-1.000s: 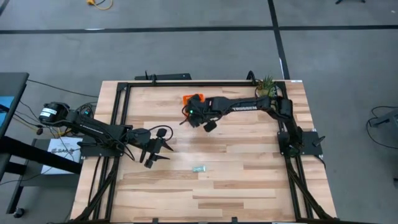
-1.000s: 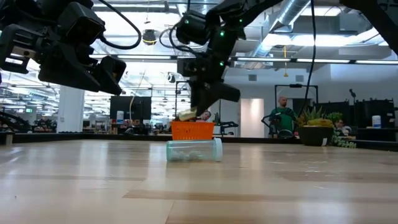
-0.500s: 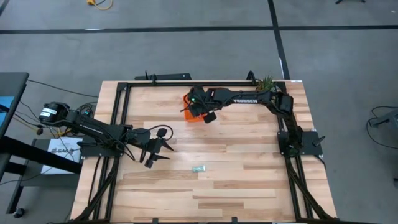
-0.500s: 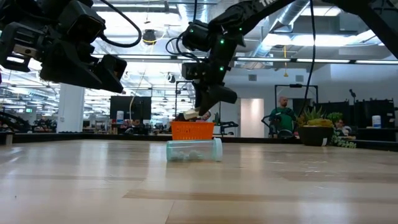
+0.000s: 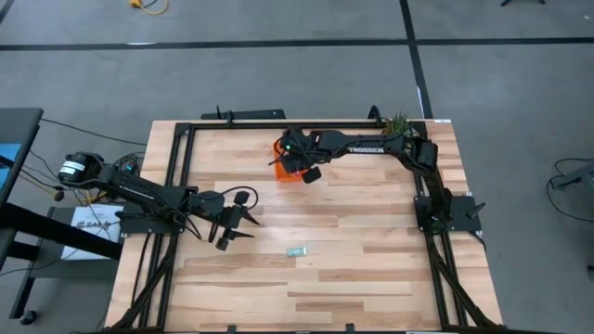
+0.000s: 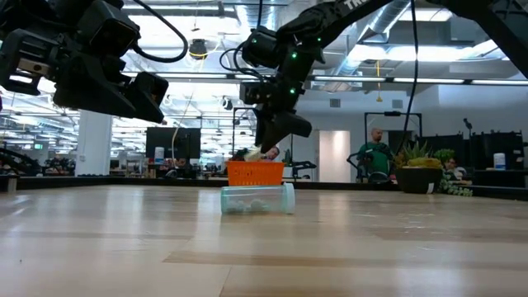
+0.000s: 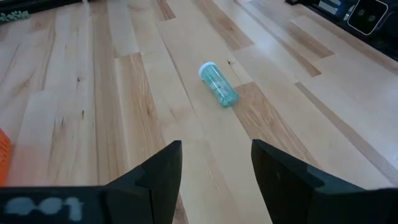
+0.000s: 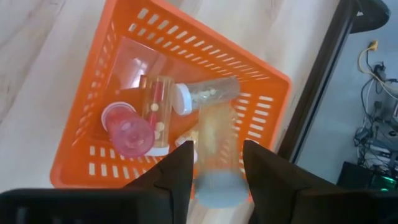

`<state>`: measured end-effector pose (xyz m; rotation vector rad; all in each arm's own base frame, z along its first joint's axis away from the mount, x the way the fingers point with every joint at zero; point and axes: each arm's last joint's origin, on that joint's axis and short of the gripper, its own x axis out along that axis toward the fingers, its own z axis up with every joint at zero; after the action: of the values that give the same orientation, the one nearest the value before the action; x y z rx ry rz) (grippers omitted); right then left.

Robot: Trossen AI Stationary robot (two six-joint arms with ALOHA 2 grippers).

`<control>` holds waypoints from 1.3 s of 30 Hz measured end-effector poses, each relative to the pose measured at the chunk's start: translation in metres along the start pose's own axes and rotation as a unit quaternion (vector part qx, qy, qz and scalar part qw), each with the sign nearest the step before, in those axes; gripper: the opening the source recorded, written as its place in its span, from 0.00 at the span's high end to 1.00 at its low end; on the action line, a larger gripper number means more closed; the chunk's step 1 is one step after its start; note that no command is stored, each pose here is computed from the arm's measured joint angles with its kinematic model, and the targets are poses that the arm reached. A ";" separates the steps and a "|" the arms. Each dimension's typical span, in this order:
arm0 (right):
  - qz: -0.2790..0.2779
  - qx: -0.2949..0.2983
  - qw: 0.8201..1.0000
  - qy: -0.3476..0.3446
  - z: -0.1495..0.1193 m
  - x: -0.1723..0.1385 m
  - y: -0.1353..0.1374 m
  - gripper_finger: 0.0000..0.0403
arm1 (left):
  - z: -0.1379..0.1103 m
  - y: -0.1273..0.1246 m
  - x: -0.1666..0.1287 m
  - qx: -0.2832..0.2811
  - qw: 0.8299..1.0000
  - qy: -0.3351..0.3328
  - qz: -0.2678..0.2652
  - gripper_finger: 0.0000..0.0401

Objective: Pick and place pill bottles into a basket
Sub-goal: Put the yellow pill bottle into the orange bin, then put the blue pill bottle into the orange bin

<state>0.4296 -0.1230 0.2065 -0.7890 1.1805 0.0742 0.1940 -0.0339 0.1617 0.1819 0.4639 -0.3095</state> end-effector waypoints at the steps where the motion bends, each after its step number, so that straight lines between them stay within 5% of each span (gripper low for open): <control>1: 0.000 0.000 1.000 0.000 0.000 0.000 0.000 0.66 | 0.000 0.000 0.000 0.000 1.000 0.000 0.000 0.54; 18: 0.007 0.033 0.999 0.012 0.005 -0.008 -0.001 0.58 | 0.000 0.000 0.000 0.000 1.000 0.000 0.000 0.54; 26: 0.066 0.133 0.988 0.035 0.005 -0.035 -0.008 0.58 | 0.002 0.000 0.000 0.001 1.000 -0.010 -0.001 0.54; 31: 0.212 0.198 0.957 -0.007 -0.007 -0.045 -0.009 0.58 | 0.011 0.002 0.000 0.028 0.998 -0.057 0.010 0.54; 39: 0.387 0.304 0.867 -0.084 -0.029 -0.047 -0.016 0.58 | 0.017 0.006 0.004 0.035 0.994 -0.089 0.059 0.54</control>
<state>0.3946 -0.1355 0.2506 0.2769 1.1943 0.4034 0.2065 -0.0335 0.1748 0.2470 0.2650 -0.2233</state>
